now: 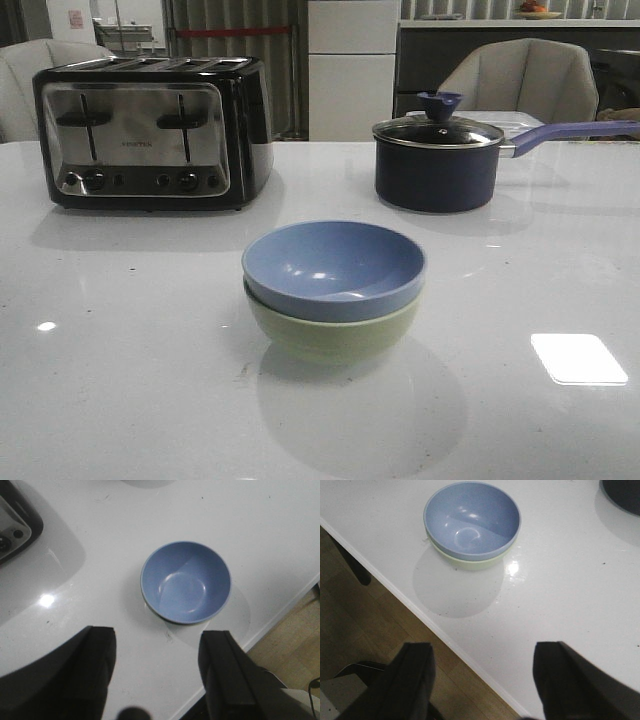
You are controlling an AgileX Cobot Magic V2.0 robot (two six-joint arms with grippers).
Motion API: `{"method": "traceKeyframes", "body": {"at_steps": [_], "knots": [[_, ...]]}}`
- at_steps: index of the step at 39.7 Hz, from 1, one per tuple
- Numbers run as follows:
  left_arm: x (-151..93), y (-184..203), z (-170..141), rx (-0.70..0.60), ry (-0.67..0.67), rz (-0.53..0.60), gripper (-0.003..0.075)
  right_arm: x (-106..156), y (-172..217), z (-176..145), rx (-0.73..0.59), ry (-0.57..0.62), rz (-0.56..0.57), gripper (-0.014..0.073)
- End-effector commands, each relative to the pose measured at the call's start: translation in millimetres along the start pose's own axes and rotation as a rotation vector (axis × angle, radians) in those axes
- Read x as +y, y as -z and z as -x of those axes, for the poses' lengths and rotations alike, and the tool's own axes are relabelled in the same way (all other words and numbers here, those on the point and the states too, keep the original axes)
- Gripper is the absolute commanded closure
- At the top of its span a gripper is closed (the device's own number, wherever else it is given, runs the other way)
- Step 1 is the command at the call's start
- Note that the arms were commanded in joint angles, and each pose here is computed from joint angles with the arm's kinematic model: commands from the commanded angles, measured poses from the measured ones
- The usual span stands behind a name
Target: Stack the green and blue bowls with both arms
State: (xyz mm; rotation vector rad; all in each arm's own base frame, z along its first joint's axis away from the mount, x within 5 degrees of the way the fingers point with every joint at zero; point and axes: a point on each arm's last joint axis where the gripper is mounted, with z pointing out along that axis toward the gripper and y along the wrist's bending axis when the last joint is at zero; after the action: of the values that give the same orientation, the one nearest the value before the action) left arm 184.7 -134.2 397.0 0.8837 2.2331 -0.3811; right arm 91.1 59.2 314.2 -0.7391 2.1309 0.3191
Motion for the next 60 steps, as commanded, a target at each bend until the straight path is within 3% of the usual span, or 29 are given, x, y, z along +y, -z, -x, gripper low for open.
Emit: {"method": "traceKeyframes", "body": {"at_steps": [1,11,21,43,47,50,56,60], "knots": [[-6,26,-14,-0.137,-0.007,0.015,0.0283,-2,5,13,-0.083,0.007,-0.021,0.0067],[-17,46,-80,-0.198,-0.008,0.027,0.0283,-2,5,12,-0.077,0.006,-0.019,0.0067],[-23,60,-122,-0.295,-0.014,0.042,0.0283,0,5,12,-0.072,-0.016,0.006,0.0067],[-24,62,-127,-0.328,-0.015,0.048,0.0283,1,5,11,-0.069,-0.018,0.009,0.0068],[-24,62,-127,-0.328,-0.015,0.048,0.0288,1,5,11,-0.068,-0.018,0.009,0.0128],[-24,62,-127,-0.33,-0.015,0.049,0.0323,1,5,11,-0.068,-0.018,0.009,0.0225],[-24,62,-127,-0.33,-0.015,0.049,0.0475,1,5,11,-0.066,-0.018,0.01,0.0419],[-24,62,-127,-0.33,-0.015,0.049,0.0562,1,5,11,-0.063,-0.018,0.011,0.0504]]}}
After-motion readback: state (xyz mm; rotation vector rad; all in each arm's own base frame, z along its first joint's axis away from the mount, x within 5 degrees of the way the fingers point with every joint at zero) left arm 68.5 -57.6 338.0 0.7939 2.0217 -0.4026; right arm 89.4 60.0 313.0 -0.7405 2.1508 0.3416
